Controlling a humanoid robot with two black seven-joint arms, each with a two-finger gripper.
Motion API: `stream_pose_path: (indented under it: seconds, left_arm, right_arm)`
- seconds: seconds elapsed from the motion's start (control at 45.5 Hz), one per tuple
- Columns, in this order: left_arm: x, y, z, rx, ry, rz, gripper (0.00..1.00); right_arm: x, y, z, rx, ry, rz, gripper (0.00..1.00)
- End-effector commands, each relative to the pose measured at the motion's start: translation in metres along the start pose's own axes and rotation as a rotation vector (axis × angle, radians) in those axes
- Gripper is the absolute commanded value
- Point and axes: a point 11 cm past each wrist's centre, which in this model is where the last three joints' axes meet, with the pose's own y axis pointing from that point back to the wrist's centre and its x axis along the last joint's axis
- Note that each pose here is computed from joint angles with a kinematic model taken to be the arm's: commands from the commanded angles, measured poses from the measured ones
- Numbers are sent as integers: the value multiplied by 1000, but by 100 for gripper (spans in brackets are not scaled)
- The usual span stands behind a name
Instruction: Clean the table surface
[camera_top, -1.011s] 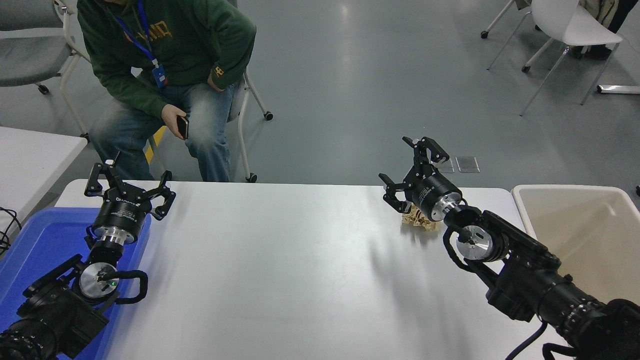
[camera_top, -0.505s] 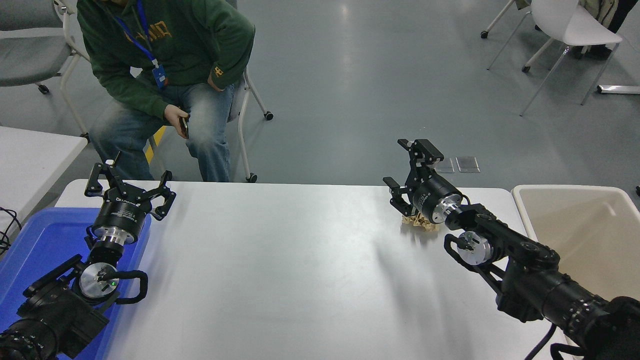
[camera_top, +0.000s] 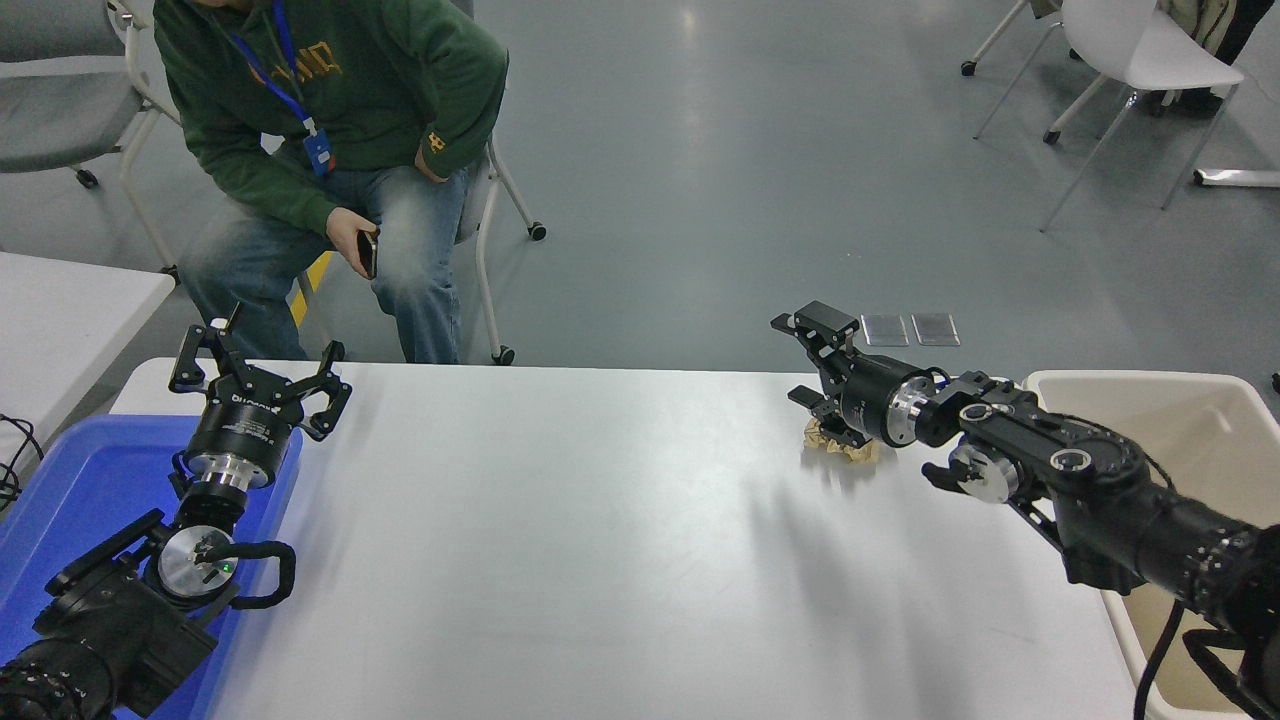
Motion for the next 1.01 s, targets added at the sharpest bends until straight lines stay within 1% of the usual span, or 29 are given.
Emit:
stream_pose_path:
  seconds: [0.0, 0.088, 0.352, 0.615, 0.857, 0.945, 0.989]
  left_arm:
    - [0, 0, 0, 0, 0, 0, 100]
    - [0, 0, 0, 1, 0, 0, 100]
    - [0, 0, 0, 0, 0, 0, 100]
    - [0, 0, 0, 1, 0, 0, 100]
    - [0, 0, 0, 0, 0, 0, 100]
    - [0, 0, 0, 1, 0, 0, 100]
    - [0, 0, 0, 0, 0, 0, 100]
  right_arm:
    - [20, 4, 8, -227, 135, 17, 99]
    - [23, 6, 14, -317, 156, 25, 99]
    - [30, 12, 17, -510, 168, 39, 99]
    - [14, 0, 14, -522, 96, 29, 99]
    - [-1, -18, 10, -528, 92, 47, 99]
    - [-3, -22, 11, -542, 89, 56, 99]
    - [4, -21, 15, -555, 83, 75, 99]
